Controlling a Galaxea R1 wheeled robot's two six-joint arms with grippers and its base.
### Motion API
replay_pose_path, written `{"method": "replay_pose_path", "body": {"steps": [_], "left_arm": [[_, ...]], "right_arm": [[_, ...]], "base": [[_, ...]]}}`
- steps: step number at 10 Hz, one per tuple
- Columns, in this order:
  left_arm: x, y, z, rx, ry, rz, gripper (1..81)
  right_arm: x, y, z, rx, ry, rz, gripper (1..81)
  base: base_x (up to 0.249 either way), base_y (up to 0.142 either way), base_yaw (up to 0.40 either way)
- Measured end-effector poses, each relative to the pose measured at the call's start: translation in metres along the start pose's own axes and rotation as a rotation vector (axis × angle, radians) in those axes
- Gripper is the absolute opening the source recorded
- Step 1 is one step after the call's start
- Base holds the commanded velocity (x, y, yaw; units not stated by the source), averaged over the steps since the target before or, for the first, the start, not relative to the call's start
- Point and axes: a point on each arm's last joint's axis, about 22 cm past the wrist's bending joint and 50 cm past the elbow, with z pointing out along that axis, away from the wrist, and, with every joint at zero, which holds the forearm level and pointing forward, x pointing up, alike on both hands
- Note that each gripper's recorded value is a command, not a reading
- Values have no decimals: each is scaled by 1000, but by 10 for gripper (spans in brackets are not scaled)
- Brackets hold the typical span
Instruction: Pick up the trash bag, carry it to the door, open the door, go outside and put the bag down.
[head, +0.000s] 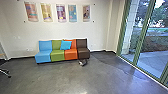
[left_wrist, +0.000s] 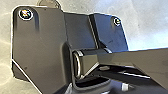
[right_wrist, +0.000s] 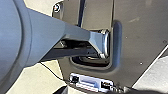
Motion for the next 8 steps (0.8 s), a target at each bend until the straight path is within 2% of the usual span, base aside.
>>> {"method": "replay_pose_path", "body": {"steps": [8], "left_arm": [[-1,0,0,0,-2,-1,811]], "right_arm": [[-2,0,0,0,-2,-1,811]], "base": [[207,0,0]]}}
